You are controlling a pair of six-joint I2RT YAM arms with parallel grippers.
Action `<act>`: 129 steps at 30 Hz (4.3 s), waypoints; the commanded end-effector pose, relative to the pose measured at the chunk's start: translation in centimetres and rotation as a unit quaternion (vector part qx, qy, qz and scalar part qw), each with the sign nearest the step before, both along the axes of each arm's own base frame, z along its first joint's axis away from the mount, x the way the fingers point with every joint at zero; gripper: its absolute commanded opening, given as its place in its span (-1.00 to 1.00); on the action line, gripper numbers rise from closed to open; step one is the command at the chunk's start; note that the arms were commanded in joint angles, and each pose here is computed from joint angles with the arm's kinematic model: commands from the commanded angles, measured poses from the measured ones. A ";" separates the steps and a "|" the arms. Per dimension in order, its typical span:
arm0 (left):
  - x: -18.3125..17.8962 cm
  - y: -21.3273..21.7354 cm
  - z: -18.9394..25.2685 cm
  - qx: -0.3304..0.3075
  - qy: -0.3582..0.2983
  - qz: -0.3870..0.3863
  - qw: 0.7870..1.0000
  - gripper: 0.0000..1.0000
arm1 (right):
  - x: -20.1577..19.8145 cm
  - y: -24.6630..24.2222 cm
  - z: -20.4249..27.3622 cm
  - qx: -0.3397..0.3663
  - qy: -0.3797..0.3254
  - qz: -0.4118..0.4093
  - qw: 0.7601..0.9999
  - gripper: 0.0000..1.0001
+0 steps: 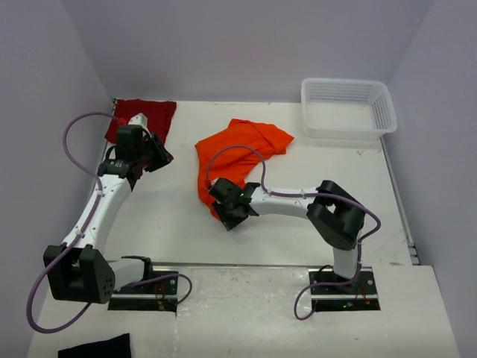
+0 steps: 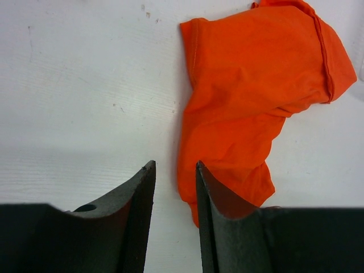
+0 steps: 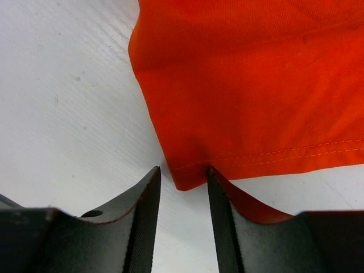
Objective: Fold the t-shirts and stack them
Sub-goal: Flatten out the tshirt
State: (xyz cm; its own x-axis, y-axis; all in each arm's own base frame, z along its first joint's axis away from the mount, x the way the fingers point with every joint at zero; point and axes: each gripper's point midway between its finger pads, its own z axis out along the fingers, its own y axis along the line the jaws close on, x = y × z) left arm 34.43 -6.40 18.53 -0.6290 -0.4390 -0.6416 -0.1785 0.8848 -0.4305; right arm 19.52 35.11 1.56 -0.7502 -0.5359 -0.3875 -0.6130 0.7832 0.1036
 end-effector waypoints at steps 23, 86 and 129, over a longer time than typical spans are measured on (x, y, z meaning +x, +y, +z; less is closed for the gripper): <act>-1.2 1.2 0.3 -0.005 -0.016 -0.008 1.000 -0.28 | 0.1 0.2 3.1 0.016 -0.014 -0.019 1.000 -1.00; -8.0 -9.4 -2.8 -0.108 -0.102 -0.095 0.984 0.59 | 6.9 -6.0 53.6 0.288 -0.470 0.049 0.833 -1.00; -9.4 -21.8 -5.5 -0.061 -0.288 -0.275 0.915 -0.30 | 4.5 -6.3 54.3 0.324 -0.443 0.072 0.833 -1.00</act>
State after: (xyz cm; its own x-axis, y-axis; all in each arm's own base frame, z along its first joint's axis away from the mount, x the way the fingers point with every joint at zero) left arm 23.78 -26.23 8.44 -0.4536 -0.1778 -0.8733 0.4918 0.7672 -0.4117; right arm 25.30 30.33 52.88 -0.0141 -0.1327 -0.9911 -0.7561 0.6500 -0.0763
